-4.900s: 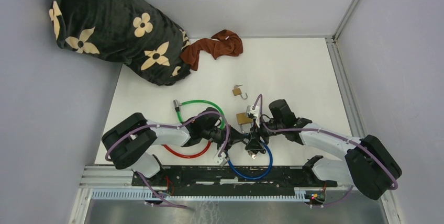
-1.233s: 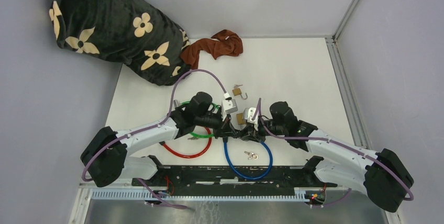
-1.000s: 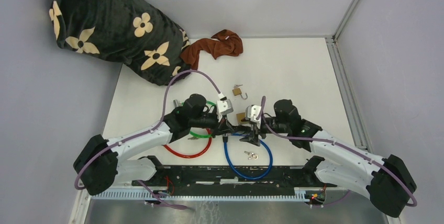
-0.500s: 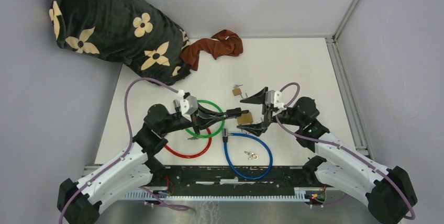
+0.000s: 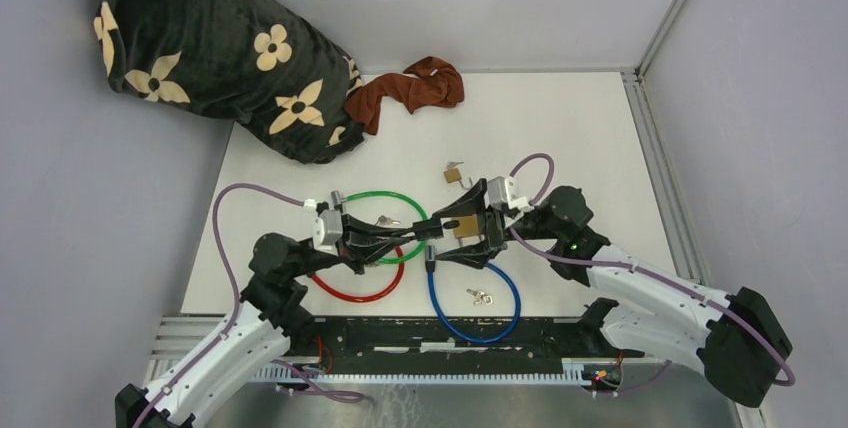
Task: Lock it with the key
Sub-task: Lock the lock.
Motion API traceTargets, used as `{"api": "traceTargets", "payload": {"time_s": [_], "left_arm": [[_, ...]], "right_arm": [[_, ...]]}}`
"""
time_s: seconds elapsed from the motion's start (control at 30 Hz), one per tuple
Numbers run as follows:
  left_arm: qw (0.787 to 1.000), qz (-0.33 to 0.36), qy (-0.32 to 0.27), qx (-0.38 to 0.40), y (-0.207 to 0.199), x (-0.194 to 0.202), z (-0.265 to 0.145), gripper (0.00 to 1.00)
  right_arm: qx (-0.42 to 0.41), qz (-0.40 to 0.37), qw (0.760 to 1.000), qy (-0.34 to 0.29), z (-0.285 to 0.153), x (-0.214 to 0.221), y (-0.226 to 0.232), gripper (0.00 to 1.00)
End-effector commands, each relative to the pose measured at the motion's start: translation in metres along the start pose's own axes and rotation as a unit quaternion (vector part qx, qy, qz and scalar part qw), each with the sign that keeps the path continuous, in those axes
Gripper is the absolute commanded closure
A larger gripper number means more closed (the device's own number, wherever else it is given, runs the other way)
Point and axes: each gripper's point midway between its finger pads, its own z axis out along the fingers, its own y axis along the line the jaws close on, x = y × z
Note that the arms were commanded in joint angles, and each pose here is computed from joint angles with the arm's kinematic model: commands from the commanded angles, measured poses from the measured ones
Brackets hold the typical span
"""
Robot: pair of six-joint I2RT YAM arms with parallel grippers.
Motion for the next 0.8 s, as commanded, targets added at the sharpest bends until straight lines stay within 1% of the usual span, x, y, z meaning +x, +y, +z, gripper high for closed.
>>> {"api": "traceTargets", "payload": {"time_s": [0.0, 0.1, 0.23, 0.33, 0.37, 0.43, 0.5, 0.53, 0.67, 0.7, 0.73, 0.77], "left_arm": [[0.996, 0.032, -0.081, 0.002, -0.004, -0.047, -0.003, 0.98], [0.996, 0.032, -0.077, 0.01, -0.006, -0.047, -0.002, 0.98], [0.997, 0.025, -0.065, 0.023, -0.008, -0.043, 0.0, 0.98], [0.997, 0.027, -0.063, 0.025, -0.008, -0.043, 0.0, 0.98], [0.997, 0.027, -0.063, 0.026, -0.008, -0.043, 0.0, 0.98], [0.997, 0.028, -0.062, 0.029, -0.009, -0.042, 0.001, 0.98], [0.997, 0.026, -0.063, 0.029, -0.009, -0.043, 0.001, 0.98], [0.997, 0.025, -0.064, 0.03, -0.009, -0.044, 0.002, 0.98], [0.997, 0.022, -0.069, 0.032, -0.009, -0.046, 0.003, 0.98], [0.997, 0.021, -0.069, 0.033, -0.01, -0.046, 0.003, 0.98], [0.997, 0.021, -0.07, 0.033, -0.01, -0.046, 0.003, 0.98], [0.997, 0.02, -0.069, 0.033, -0.01, -0.045, 0.003, 0.98]], "right_arm": [[-0.004, 0.02, 1.0, -0.021, 0.014, -0.021, -0.004, 0.27], [-0.005, 0.022, 0.999, -0.028, 0.02, -0.022, 0.0, 0.27], [-0.013, 0.013, 0.999, -0.048, 0.028, -0.036, 0.003, 0.28], [-0.015, 0.02, 0.999, -0.043, 0.032, -0.033, 0.004, 0.33], [-0.015, 0.024, 0.999, -0.039, 0.033, -0.03, 0.004, 0.37], [-0.014, 0.033, 0.999, -0.03, 0.035, -0.024, 0.003, 0.58], [-0.016, 0.041, 0.999, -0.026, 0.036, -0.021, 0.003, 0.68], [-0.017, 0.043, 0.999, -0.025, 0.036, -0.02, 0.004, 0.7], [-0.006, 0.05, 0.999, -0.02, 0.036, -0.017, 0.002, 0.69], [-0.003, 0.054, 0.998, -0.019, 0.035, -0.015, 0.001, 0.66], [0.003, 0.055, 0.998, -0.018, 0.035, -0.014, 0.0, 0.56], [0.009, 0.057, 0.998, -0.016, 0.034, -0.012, -0.001, 0.5]]}}
